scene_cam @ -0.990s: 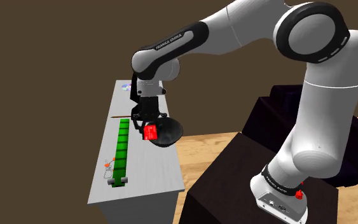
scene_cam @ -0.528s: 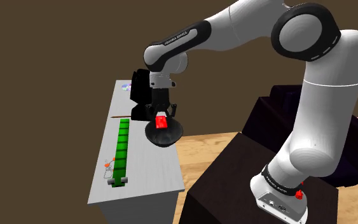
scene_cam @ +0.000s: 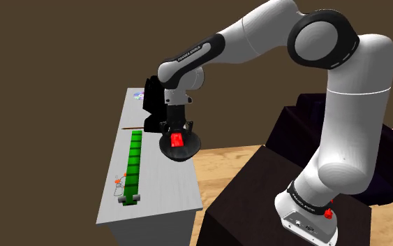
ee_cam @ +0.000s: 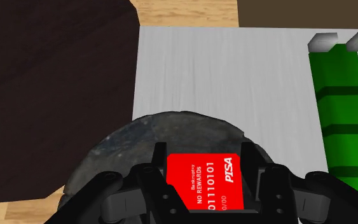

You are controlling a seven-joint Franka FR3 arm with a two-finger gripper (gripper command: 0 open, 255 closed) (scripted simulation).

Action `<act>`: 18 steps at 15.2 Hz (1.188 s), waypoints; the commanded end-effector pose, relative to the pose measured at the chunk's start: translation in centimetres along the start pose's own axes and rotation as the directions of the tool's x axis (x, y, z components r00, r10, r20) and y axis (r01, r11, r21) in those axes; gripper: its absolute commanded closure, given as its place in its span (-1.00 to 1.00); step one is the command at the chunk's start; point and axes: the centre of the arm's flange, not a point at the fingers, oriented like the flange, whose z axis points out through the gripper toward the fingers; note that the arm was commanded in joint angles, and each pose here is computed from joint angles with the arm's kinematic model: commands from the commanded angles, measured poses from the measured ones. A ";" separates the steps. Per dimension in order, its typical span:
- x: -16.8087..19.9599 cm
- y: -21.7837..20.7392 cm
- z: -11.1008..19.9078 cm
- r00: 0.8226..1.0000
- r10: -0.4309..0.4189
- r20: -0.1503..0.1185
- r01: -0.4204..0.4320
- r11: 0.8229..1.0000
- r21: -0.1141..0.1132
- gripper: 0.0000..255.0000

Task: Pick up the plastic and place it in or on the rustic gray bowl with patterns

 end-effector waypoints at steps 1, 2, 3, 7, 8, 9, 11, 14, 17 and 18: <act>0.6 0.1 1.0 1.000 0.000 0.000 0.000 1.000 0.000 1.00; 0.9 0.1 1.4 1.000 0.000 0.000 0.000 1.000 0.000 1.00; 1.1 0.1 1.9 1.000 0.000 0.000 0.000 1.000 0.000 1.00; 1.8 0.1 2.9 1.000 0.000 0.000 0.000 1.000 0.000 1.00; 1.8 0.1 2.9 1.000 0.000 0.000 0.000 1.000 0.000 1.00; 1.8 0.1 2.9 1.000 0.000 0.000 0.000 1.000 0.000 1.00; 1.8 0.1 2.9 1.000 0.000 0.000 0.000 1.000 0.000 1.00; 1.8 0.1 2.9 1.000 0.000 0.000 0.000 1.000 0.000 -1.00; 1.8 0.1 2.9 1.000 0.000 0.000 0.000 1.000 0.000 -1.00; 1.8 0.1 2.9 1.000 0.000 0.000 0.000 1.000 0.000 -1.00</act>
